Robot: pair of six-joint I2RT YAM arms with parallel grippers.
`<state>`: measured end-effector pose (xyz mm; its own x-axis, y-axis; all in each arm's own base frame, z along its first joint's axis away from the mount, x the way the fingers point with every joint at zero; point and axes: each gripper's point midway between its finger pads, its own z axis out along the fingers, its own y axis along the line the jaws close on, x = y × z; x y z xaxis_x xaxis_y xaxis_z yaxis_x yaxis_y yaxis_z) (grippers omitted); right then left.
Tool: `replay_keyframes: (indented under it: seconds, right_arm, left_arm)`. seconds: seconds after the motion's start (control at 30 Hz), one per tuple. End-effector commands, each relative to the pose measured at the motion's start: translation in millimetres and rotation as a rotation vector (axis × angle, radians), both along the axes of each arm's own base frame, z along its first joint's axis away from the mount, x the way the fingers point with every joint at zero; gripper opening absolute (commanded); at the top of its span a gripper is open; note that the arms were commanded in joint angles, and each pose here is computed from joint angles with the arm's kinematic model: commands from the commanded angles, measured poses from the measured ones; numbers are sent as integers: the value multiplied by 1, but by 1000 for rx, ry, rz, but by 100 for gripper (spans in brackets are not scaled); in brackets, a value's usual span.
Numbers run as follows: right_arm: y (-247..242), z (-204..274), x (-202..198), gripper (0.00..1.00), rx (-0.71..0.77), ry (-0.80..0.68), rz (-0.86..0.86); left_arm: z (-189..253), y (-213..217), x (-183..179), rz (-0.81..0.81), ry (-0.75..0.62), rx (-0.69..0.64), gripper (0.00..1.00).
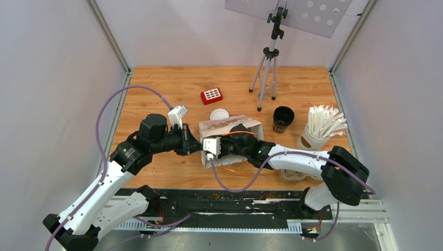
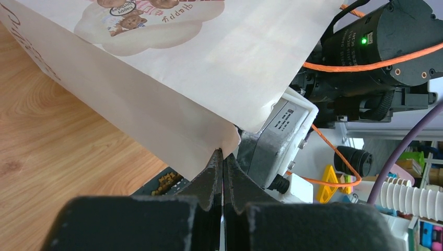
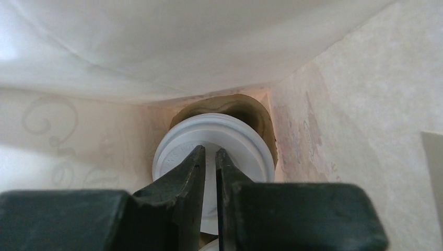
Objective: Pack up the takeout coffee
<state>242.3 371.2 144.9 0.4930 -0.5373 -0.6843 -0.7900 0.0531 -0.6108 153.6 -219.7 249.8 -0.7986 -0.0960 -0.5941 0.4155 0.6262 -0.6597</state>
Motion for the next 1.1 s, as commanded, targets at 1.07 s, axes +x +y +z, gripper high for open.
replay_keyframes:
  seconds: [1.07]
  right_arm:
    - [19, 13, 35, 13, 106, -34, -134]
  left_arm:
    - [7, -7, 0, 8, 9, -66, 0]
